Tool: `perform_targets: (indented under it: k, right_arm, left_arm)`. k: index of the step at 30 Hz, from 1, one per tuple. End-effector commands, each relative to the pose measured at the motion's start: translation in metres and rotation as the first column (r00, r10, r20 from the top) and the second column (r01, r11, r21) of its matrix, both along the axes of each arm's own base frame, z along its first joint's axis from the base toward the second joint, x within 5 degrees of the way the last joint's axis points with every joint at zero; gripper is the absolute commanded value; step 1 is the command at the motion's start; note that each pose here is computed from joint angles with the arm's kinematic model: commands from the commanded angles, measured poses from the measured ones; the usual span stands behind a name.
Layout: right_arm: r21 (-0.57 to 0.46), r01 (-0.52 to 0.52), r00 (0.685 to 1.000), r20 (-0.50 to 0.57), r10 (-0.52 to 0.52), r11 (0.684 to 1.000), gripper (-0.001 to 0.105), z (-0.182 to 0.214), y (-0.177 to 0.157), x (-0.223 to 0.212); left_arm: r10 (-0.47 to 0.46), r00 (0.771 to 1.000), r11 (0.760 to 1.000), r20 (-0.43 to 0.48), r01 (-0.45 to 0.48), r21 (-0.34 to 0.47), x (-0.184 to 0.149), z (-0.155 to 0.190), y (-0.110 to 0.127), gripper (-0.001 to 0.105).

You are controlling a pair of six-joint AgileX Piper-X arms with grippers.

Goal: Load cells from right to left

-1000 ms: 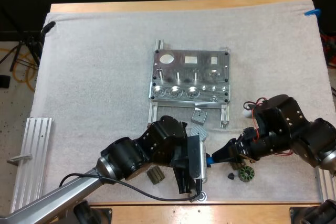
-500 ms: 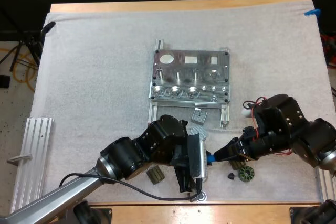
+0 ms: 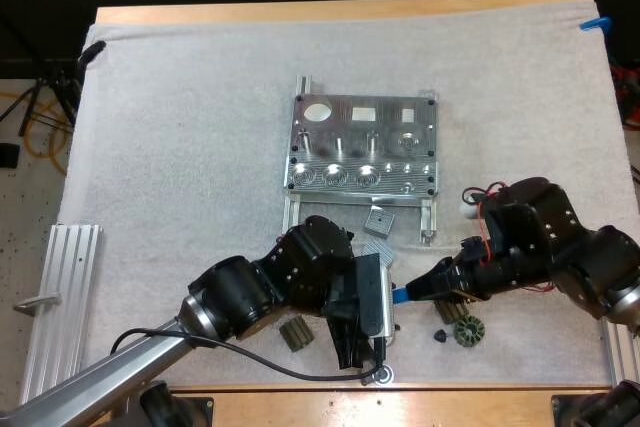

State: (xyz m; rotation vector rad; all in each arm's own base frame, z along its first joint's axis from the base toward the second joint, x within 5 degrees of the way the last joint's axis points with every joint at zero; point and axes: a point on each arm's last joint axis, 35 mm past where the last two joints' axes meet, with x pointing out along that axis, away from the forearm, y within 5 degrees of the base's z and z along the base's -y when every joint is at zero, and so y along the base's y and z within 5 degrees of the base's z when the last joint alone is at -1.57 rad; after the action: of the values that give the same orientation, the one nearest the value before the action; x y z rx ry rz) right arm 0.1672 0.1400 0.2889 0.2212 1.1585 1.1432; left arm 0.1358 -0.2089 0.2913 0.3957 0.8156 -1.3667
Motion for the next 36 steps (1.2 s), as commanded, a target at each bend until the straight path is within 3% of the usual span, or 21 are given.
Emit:
perform_targets:
  k: [1,8,14,17,19,20,22,25,33,36]
  right_arm:
    - [-0.003,-0.011,0.999,0.048,0.011,1.000,0.012,0.001,0.001,0.001]
    - [-0.028,-0.016,0.995,0.098,0.019,0.999,0.012,0.001,0.000,0.002]
    - [-0.038,-0.022,0.991,0.131,0.027,0.999,0.012,0.006,0.000,0.003]
    - [-0.080,-0.026,0.981,0.192,0.041,0.996,0.012,0.012,-0.001,0.004]
    - [-0.137,-0.014,0.969,0.244,0.047,0.990,0.012,0.019,-0.003,0.005]
    - [-0.155,-0.012,0.965,0.256,0.052,0.988,0.012,0.021,-0.004,0.005]
    - [-0.203,-0.008,0.950,0.305,0.071,0.979,0.012,0.028,-0.005,0.005]
    - [-0.246,0.009,0.935,0.347,0.079,0.969,0.012,0.040,-0.007,0.006]
    - [-0.401,0.083,0.887,0.447,0.116,0.912,0.012,0.067,-0.016,0.005]
    - [-0.417,0.085,0.878,0.460,0.129,0.905,0.012,0.075,-0.017,0.005]
  left_arm:
    - [0.008,1.000,1.000,-0.009,-0.008,-0.003,-0.003,0.010,0.001,0.059]
    - [0.144,0.989,0.989,0.047,-0.145,0.019,-0.006,0.034,0.014,0.059]
    - [0.374,0.923,0.926,0.092,-0.377,0.015,-0.015,0.055,0.036,0.059]
    - [0.480,0.873,0.877,0.089,-0.481,-0.015,-0.018,0.063,0.046,0.059]
    - [0.578,0.813,0.816,0.071,-0.576,-0.052,-0.021,0.070,0.054,0.059]
    - [0.594,0.801,0.804,0.066,-0.592,-0.057,-0.022,0.071,0.055,0.059]
    - [0.685,0.728,0.727,0.027,-0.681,-0.084,-0.023,0.075,0.061,0.059]
    - [0.754,0.657,0.652,-0.017,-0.751,-0.106,-0.024,0.079,0.065,0.059]
    - [0.761,0.648,0.643,-0.014,-0.758,-0.109,-0.024,0.079,0.066,0.059]
    - [0.761,0.648,0.643,-0.014,-0.758,-0.109,-0.024,0.079,0.066,0.059]
